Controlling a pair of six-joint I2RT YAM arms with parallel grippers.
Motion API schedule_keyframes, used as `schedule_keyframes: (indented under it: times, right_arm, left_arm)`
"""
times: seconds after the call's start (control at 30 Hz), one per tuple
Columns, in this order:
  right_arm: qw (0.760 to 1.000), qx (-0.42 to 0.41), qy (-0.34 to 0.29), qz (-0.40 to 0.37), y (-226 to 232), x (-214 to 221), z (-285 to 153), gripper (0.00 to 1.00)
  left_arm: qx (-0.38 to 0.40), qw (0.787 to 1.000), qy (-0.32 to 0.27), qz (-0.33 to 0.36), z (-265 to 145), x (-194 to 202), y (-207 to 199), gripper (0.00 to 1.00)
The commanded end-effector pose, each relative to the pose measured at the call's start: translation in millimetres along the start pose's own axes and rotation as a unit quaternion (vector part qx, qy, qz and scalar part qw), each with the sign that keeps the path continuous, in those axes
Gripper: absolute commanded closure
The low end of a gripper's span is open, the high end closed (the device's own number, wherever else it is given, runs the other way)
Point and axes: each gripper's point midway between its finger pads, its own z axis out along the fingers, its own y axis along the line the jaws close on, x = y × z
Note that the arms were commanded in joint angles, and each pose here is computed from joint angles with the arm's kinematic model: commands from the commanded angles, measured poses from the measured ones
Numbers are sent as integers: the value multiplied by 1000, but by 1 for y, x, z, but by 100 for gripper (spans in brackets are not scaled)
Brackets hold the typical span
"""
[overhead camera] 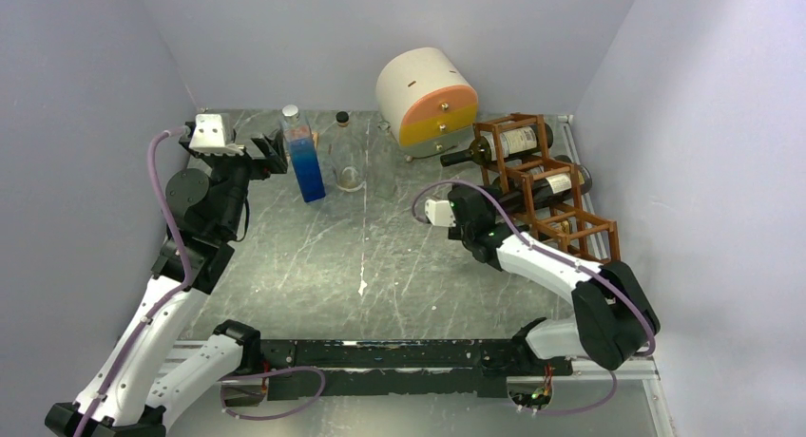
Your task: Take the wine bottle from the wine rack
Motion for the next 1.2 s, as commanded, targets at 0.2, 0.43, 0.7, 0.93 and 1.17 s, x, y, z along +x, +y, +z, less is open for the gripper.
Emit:
schedule_keyframes:
  times: [0.2, 0.43, 0.7, 0.93, 1.17]
  right_arm:
    - [999, 39, 1, -10, -17, 3, 2, 24]
    - [1000, 27, 6, -12, -14, 7, 4, 37]
    - [1000, 21, -2, -23, -6, 8, 2, 66]
    - [999, -4, -27, -43, 14, 1, -1, 89]
    - [995, -40, -35, -78, 36, -8, -5, 100]
  left_arm:
    - [0, 1000, -22, -13, -2, -15, -1, 6]
    - [0, 1000, -15, -11, 1, -10, -2, 6]
    - [-2, 1000, -13, 1, 3, -8, -1, 6]
    - [-1, 1000, -9, 3, 5, -5, -2, 6]
    - [-1, 1000, -8, 3, 5, -4, -2, 6]
